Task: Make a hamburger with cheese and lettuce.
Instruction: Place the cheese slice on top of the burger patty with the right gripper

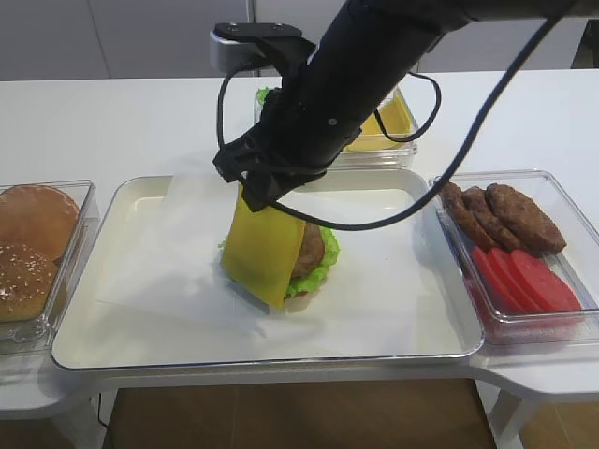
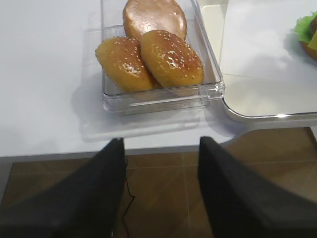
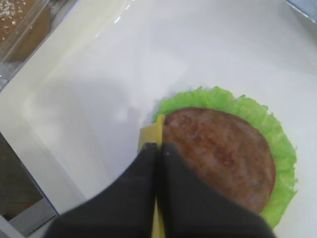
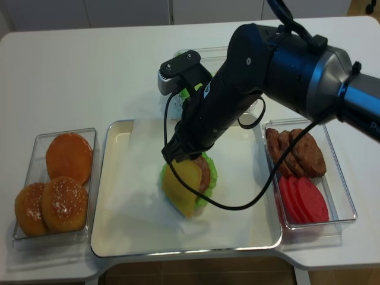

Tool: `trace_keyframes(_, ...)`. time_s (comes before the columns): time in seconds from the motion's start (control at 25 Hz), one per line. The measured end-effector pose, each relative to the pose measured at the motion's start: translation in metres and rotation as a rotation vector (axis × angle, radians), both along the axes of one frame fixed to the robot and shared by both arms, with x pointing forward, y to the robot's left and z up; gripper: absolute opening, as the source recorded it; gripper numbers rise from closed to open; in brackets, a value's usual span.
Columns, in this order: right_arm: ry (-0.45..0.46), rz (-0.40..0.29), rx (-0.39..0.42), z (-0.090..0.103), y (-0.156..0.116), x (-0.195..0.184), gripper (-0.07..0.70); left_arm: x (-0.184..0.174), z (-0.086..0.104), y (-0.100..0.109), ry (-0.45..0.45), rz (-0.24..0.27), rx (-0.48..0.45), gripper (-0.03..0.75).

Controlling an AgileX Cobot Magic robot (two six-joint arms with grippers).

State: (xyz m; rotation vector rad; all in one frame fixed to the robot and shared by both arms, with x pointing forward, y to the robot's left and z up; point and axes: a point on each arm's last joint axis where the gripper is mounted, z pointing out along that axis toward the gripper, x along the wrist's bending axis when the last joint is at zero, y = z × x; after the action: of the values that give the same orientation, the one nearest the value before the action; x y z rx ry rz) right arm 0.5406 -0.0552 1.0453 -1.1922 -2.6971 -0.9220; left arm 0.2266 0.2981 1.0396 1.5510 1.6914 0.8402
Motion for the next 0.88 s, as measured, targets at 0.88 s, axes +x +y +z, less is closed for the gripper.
trace_keyframes(0.88, -0.102, 0.034, -0.102, -0.012, -0.004, 0.011, 0.004, 0.0, 0.0, 0.0, 0.0, 0.0, 0.0, 0.358)
